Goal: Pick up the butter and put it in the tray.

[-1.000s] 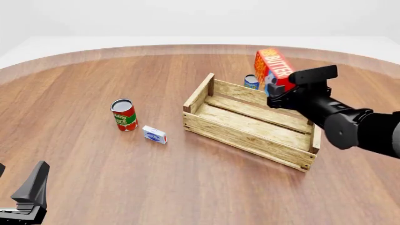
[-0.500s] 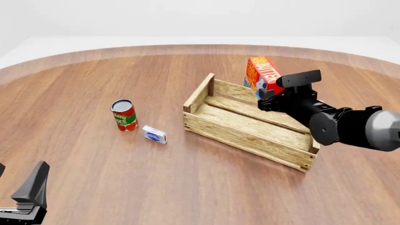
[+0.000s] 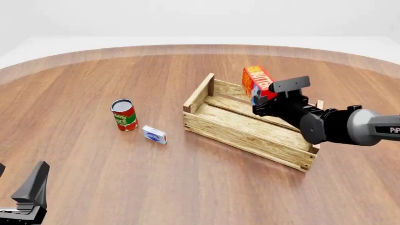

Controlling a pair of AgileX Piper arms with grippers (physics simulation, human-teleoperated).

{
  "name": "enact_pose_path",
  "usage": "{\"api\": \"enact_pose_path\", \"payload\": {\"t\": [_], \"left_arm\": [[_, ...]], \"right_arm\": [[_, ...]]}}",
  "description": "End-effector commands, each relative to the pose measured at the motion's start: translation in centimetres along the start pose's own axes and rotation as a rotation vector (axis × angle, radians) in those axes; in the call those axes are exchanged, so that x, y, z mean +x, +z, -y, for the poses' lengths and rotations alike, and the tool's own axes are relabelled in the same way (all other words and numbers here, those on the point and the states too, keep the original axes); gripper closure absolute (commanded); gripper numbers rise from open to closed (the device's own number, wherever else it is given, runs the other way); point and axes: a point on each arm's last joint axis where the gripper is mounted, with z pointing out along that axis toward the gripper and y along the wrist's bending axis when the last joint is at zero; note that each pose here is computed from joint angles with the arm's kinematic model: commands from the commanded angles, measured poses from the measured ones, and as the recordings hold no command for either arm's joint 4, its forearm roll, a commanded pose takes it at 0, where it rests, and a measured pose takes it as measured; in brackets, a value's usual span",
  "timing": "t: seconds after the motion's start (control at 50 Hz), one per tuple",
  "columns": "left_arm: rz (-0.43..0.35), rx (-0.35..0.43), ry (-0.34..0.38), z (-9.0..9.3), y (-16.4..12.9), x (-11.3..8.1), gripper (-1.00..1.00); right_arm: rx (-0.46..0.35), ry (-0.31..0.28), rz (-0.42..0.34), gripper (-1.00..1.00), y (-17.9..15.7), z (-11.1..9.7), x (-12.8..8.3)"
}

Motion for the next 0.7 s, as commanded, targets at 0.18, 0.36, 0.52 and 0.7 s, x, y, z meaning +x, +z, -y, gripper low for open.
{"api": "enact_pose_path", "payload": {"t": [0.18, 0.36, 0.52, 0.7], "left_arm": [[0.000, 0.000, 0.000, 0.0, 0.0, 0.0, -1.00], [0.000, 0.000, 0.000, 0.0, 0.0, 0.0, -1.00], [0.000, 0.000, 0.000, 0.0, 0.0, 0.0, -1.00], [0.000, 0.000, 0.000, 0.0, 0.0, 0.0, -1.00]], "right_arm": [[-0.015, 0.017, -0.018, 1.00, 0.5, -0.6, 0.1], [-0.019, 0.020, -0.032, 1.00, 0.8, -0.8, 0.6], [-0.021, 0.020, -0.040, 1.00, 1.1, -0.8, 0.8], [-0.023, 0.025, -0.057, 1.00, 1.6, -0.9, 1.1]]}}
